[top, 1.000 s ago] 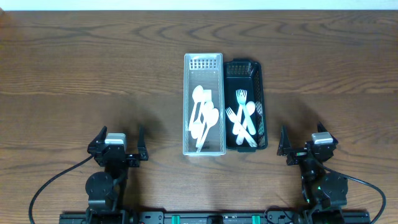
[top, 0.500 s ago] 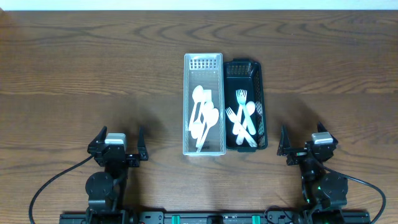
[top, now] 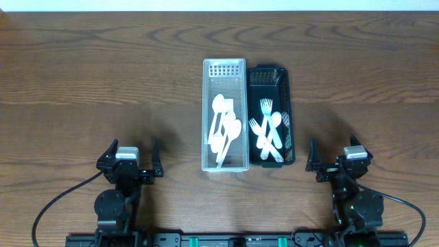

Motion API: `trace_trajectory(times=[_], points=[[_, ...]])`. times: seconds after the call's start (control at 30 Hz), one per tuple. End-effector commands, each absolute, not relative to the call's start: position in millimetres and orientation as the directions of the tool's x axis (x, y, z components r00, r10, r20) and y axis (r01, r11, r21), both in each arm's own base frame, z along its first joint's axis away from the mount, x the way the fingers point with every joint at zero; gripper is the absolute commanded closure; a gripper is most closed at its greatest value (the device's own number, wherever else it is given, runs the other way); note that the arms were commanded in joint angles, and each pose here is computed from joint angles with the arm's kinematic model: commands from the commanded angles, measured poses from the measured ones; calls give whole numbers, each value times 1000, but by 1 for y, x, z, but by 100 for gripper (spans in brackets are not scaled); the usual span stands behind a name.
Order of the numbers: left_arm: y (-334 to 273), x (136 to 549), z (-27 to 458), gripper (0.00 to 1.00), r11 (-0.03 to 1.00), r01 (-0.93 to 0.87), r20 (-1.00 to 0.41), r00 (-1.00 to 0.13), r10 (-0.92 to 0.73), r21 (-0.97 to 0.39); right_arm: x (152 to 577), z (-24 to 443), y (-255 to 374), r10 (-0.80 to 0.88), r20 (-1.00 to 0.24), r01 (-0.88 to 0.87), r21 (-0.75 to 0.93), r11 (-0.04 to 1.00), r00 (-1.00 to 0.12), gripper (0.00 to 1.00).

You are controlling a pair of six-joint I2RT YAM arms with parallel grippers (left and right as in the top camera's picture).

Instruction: Pack container

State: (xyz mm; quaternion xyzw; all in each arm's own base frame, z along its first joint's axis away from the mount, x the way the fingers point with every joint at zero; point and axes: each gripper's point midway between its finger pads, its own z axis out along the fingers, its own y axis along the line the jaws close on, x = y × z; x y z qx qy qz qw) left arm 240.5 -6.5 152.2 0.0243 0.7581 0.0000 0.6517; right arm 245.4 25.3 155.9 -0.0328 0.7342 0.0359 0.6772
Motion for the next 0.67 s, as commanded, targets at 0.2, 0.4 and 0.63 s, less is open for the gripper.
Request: trace_trajectory(times=[0.2, 0.4, 0.63], points=[[-5, 241, 137, 2, 999, 30, -983, -180, 28, 23, 245, 155, 25, -14, -997, -98, -6, 995, -81, 1], [-5, 241, 137, 2, 999, 30, -983, -180, 28, 23, 245, 155, 25, -14, -997, -98, -6, 995, -81, 1], [-5, 241, 137, 2, 999, 30, -983, -180, 28, 23, 245, 155, 25, -14, -997, -98, -6, 995, -81, 1]])
